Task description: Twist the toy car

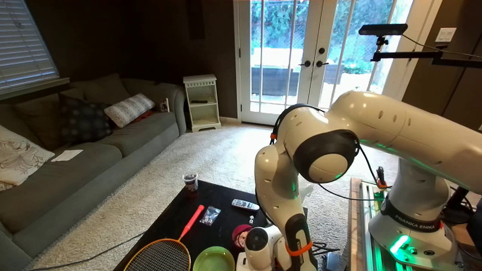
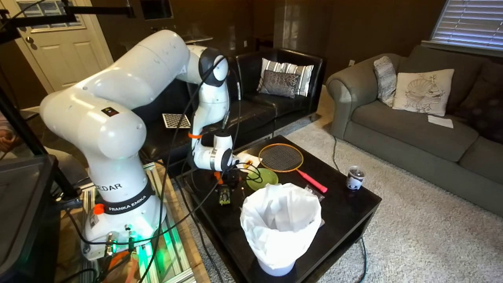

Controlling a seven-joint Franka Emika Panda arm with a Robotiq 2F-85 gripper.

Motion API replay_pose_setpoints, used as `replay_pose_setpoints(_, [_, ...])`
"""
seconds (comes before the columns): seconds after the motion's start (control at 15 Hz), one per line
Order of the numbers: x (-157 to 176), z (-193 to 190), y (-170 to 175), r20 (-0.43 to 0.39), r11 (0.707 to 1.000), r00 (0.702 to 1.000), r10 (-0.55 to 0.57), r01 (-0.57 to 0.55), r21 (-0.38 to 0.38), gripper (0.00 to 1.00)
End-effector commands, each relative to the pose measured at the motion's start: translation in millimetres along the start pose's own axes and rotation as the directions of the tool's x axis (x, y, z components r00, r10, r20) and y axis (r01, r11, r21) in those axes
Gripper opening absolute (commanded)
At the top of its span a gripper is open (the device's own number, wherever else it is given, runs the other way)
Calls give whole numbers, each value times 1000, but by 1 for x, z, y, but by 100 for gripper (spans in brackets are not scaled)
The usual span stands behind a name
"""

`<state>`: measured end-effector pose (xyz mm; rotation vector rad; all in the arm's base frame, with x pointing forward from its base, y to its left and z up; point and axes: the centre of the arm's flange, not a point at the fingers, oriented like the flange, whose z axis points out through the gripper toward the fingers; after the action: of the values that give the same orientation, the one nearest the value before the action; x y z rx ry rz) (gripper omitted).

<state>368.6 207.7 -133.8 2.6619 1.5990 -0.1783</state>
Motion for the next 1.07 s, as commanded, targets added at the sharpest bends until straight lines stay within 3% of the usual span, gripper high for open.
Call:
replay_pose_setpoints(0.0, [-7, 4, 6, -29, 985, 987, 158, -156, 69, 41])
replay_pose_setpoints(0.27, [-17, 9, 20, -24, 943, 946, 322, -319, 90, 41])
replay_pose_setpoints(0.67, [-22, 23, 24, 39, 830, 835, 549, -550, 89, 41])
replay_pose_setpoints(0.73, [-28, 17, 27, 19, 866, 870, 494, -493, 82, 41])
replay_pose_setpoints(0.8, [-28, 18, 27, 21, 864, 867, 498, -497, 83, 66])
replay_pose_setpoints(1.0, [-29, 18, 27, 21, 864, 867, 497, -497, 82, 66])
